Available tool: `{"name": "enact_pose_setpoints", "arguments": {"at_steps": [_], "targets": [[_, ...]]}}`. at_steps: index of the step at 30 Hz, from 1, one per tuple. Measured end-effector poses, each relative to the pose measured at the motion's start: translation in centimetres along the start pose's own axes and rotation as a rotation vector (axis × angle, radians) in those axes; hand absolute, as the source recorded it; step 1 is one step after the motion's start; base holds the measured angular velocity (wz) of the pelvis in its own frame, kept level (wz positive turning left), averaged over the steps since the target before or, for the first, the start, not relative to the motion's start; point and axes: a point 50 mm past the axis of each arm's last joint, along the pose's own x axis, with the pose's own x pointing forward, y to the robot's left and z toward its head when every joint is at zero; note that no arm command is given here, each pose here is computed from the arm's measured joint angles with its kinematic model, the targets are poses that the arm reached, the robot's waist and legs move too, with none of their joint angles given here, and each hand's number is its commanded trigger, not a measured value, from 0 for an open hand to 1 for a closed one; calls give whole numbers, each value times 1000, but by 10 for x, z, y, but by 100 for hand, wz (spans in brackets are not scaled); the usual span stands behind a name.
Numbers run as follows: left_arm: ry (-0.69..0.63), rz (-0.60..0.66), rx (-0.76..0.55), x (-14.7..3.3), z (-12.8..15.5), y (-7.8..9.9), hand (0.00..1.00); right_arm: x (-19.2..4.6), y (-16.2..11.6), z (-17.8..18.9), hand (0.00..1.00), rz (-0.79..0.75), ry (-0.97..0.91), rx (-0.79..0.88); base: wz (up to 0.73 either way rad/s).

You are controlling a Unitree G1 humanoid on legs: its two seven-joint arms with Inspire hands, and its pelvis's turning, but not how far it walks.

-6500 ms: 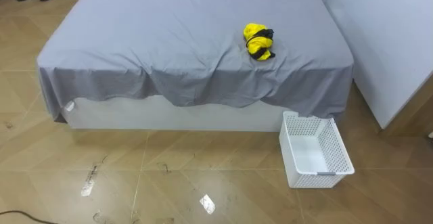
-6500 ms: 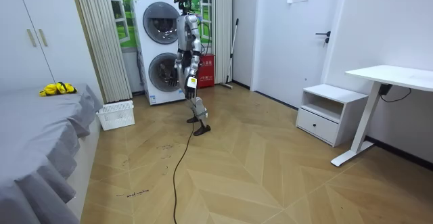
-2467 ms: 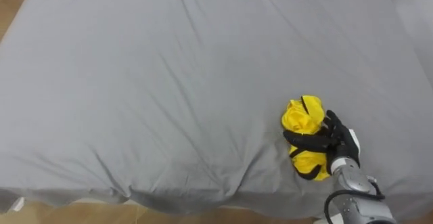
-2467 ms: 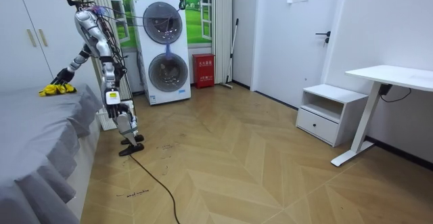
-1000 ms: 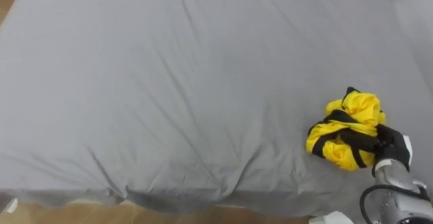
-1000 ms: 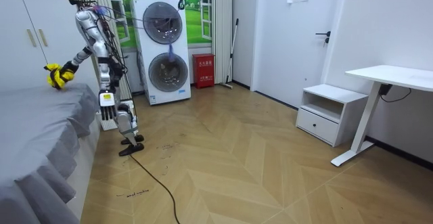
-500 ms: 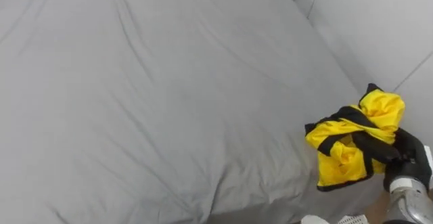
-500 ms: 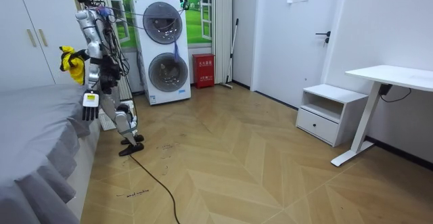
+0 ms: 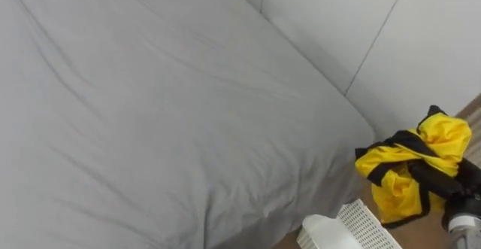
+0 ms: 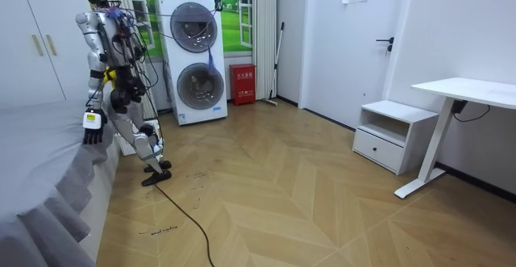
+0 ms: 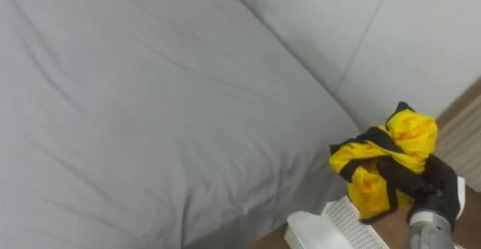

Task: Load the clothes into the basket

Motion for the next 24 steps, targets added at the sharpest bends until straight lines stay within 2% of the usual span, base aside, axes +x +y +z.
{"name": "enact_pose_setpoints", "arguments": {"at_steps": [7, 18, 24], "targets": [[-4, -17, 47, 0, 3, -4, 0, 2, 2, -12, 100, 3, 70, 36, -12], [-86, -58, -12, 3, 34, -16, 0, 45, 17, 14, 100, -87, 97, 143, 1], [-124, -68, -8, 3, 42, -18, 0, 53, 20, 22, 100, -173, 108, 226, 9]]}}
